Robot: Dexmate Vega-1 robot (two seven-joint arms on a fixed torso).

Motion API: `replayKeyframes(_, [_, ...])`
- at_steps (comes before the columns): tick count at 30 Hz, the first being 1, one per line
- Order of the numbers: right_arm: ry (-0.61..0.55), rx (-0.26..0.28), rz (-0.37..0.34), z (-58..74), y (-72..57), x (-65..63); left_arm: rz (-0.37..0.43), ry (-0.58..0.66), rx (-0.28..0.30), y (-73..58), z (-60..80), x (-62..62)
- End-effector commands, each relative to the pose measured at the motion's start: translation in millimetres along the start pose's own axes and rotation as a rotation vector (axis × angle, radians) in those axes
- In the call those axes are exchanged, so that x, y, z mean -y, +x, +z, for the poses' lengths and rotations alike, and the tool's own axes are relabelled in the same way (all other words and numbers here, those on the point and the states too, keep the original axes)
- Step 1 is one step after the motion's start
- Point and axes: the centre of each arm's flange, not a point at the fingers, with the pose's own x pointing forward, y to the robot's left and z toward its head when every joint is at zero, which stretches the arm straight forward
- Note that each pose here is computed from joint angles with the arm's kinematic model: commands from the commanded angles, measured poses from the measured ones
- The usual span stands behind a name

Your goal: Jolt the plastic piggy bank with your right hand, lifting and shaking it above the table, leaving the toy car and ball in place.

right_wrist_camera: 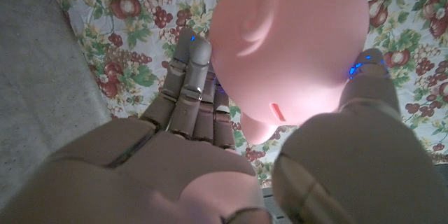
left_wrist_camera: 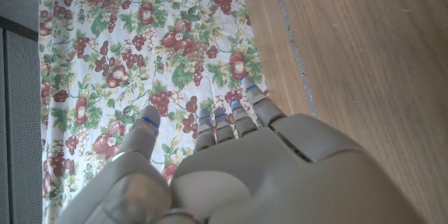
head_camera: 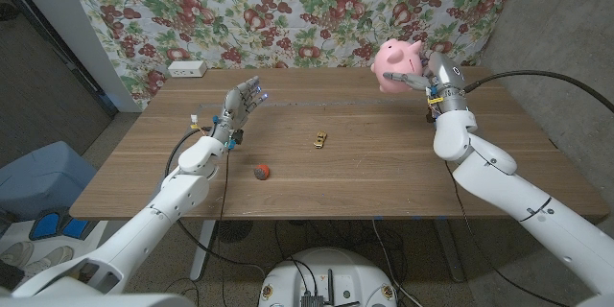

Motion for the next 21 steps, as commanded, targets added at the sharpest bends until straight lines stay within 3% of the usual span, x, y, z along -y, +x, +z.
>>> replayKeyframes(1, [-0.052, -0.022, 0.304, 5.1, 6.5, -10.0, -0.009, -0.003, -0.005, 0.0, -1.2, 2.9])
replayKeyframes(15, [-0.053, -0.029, 0.301, 4.1, 8.2, -10.8, -0.005, -0.002, -0.005, 0.3, -0.5, 3.1])
replayKeyframes(21, [-0.044, -0.027, 0.207, 3.2, 4.8, -9.4, -0.007, -0.001, -0.006, 2.0, -0.8, 3.0])
